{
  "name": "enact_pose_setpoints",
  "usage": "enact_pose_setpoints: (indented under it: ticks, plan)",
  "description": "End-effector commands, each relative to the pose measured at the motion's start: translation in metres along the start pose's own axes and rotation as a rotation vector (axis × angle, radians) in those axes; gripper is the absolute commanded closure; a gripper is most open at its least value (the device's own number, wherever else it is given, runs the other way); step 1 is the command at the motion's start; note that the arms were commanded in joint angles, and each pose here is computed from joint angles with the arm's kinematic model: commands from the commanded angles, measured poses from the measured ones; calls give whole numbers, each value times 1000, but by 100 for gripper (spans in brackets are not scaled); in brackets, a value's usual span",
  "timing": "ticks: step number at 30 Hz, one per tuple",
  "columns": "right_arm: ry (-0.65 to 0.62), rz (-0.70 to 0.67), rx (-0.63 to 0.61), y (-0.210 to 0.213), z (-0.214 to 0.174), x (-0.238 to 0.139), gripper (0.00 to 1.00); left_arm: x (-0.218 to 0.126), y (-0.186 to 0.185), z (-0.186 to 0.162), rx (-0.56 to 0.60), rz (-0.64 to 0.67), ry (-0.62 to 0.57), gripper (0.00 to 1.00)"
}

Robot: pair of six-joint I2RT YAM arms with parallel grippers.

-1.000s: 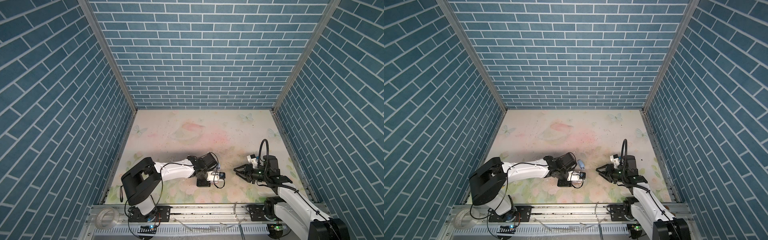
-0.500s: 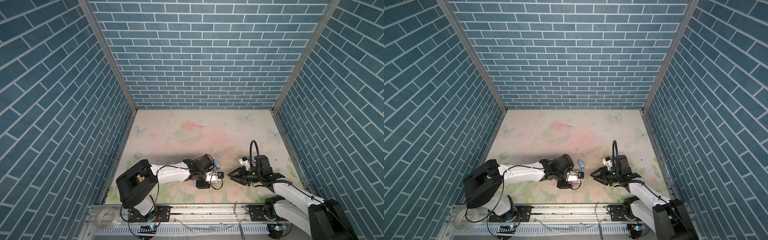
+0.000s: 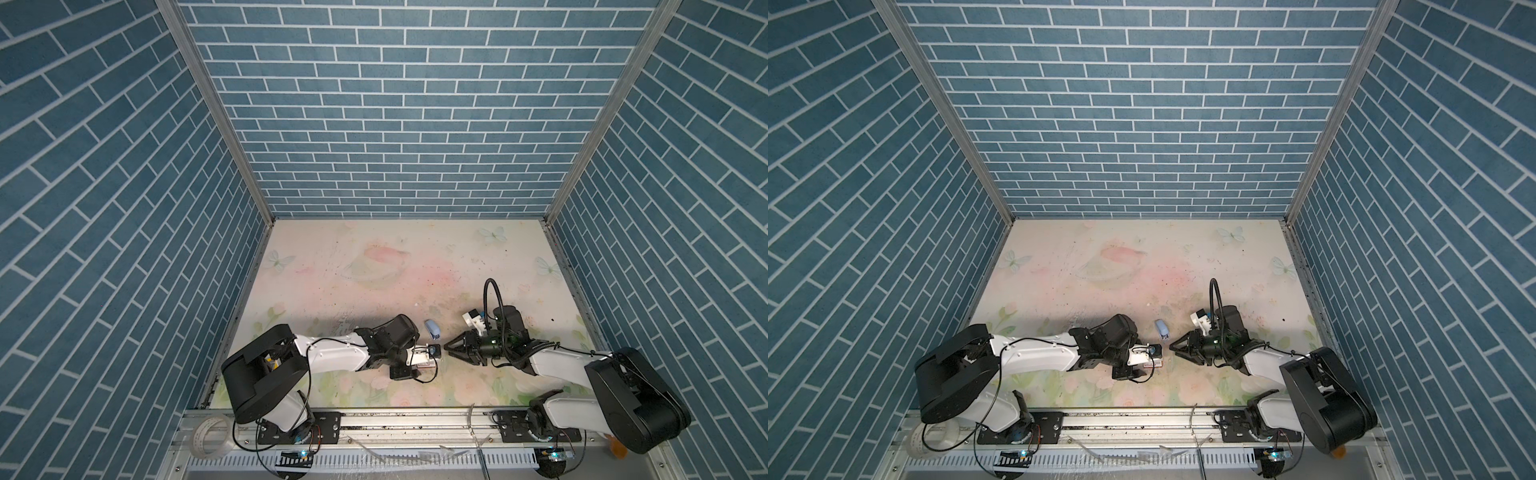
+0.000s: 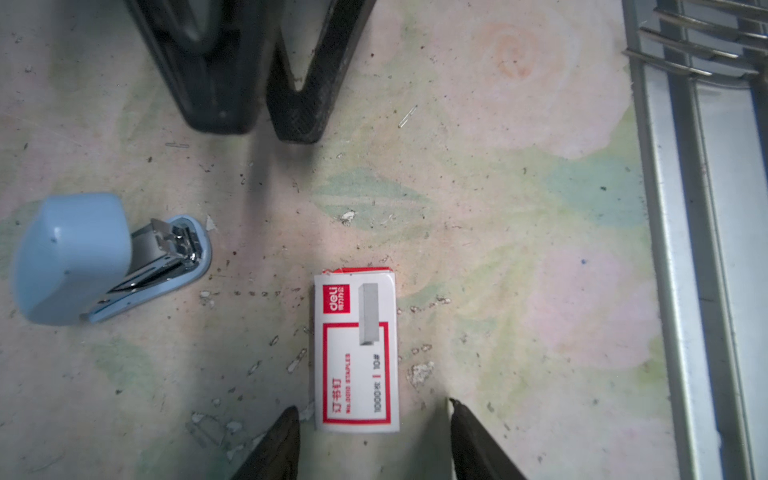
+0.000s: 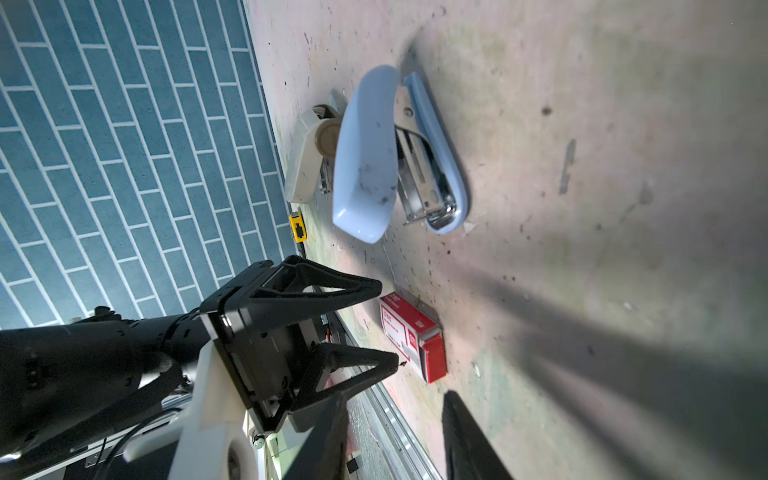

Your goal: Load the staples into the stapler

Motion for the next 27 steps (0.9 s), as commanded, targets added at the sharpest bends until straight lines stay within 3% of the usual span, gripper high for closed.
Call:
enact_pose_setpoints:
  ticks: [1,27]
  plan:
    - [9,43,-23,9,-2,1,61,0,3,6,-4,12,-60,43]
    - [38,35,-52,-4,-15,17,62,16,6,1,-35,-7,15,58]
Point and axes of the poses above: each gripper's point midway between its finger pads, its own x axis out along the fingers, its own y axis along the line the jaws close on, z = x × y, the point moved 3 cm from there along -x, back along the fingers, and after that the axes turned 13 degrees about -x, right-handed, at the moved point
